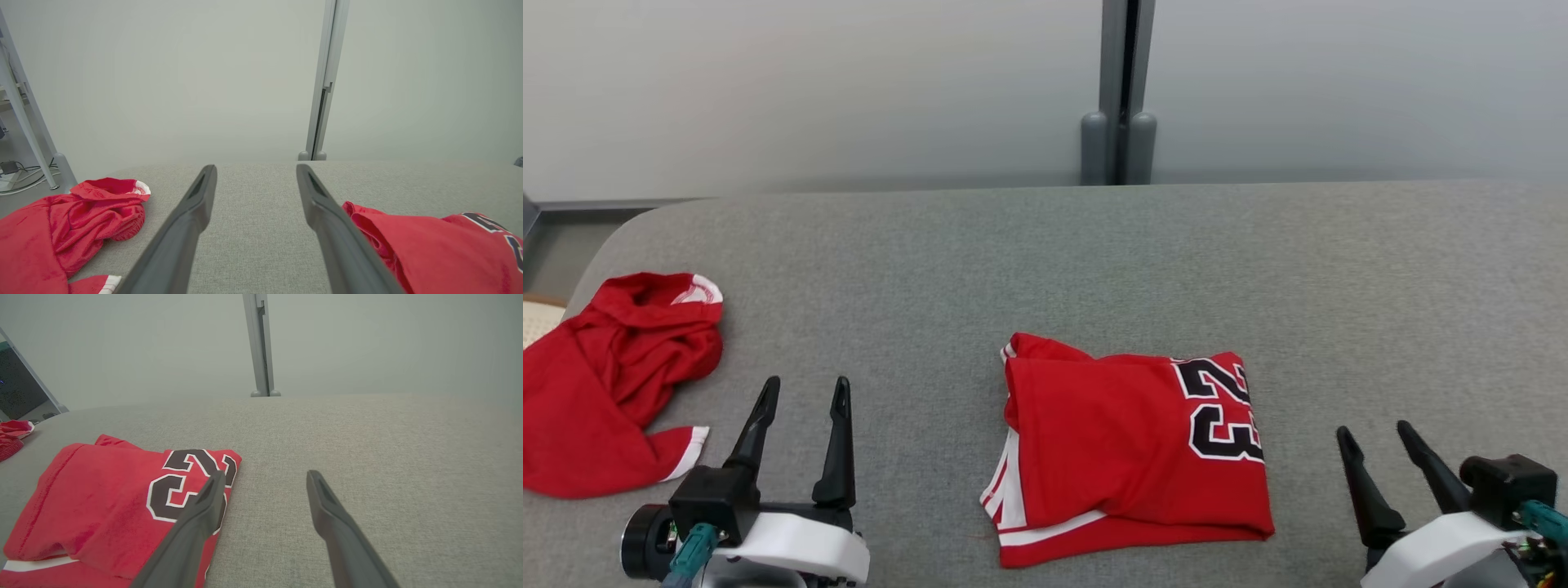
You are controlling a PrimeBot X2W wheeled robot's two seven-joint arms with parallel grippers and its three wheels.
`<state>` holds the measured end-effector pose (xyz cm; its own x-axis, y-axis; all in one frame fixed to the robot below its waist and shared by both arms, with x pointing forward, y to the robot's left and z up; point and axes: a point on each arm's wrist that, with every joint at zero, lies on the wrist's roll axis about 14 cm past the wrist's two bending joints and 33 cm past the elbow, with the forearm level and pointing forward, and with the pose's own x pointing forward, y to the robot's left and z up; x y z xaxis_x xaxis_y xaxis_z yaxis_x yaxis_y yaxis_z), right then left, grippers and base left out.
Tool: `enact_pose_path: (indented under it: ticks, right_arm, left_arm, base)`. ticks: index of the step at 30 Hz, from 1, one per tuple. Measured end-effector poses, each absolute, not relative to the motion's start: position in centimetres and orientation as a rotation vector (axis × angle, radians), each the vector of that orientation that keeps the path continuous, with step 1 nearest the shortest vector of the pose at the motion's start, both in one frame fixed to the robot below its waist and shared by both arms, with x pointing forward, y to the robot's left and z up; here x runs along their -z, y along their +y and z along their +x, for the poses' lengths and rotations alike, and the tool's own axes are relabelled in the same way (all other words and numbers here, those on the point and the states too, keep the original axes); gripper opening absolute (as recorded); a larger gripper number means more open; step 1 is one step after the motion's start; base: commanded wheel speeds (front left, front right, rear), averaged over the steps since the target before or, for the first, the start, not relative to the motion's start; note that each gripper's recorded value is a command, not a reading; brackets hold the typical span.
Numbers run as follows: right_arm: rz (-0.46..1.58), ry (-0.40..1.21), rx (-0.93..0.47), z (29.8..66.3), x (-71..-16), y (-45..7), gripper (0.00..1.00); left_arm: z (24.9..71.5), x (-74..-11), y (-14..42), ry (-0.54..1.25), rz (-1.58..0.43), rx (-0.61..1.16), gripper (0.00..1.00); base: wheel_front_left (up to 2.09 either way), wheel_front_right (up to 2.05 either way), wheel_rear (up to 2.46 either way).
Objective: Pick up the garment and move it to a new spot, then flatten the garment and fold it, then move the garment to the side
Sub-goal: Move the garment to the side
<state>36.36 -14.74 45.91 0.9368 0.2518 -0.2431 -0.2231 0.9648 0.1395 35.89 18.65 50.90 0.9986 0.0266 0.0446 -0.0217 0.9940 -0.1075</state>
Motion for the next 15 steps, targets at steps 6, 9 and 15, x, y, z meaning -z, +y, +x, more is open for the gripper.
enact_pose_path:
  ticks: [6, 9, 15]
  right_arm:
    - [0.130, 0.373, -0.313, 38.0, -42.2, -11.9, 1.00]
    - [0.145, 0.464, -0.372, 38.8, -39.3, -9.3, 1.00]
    - [0.170, 0.559, -0.419, 39.3, -36.5, -7.2, 0.46]
  left_arm:
    - [36.6, -51.0, 19.2, -0.059, -0.118, -0.047, 1.00]
    - [37.3, -50.8, 20.1, -0.062, -0.117, -0.075, 1.00]
    - [37.7, -50.1, 21.4, -0.049, -0.114, -0.120, 1.00]
  base:
    - [0.00, 0.00, 0.00]
    - [0.00, 0.00, 0.00]
    - [0.00, 0.00, 0.00]
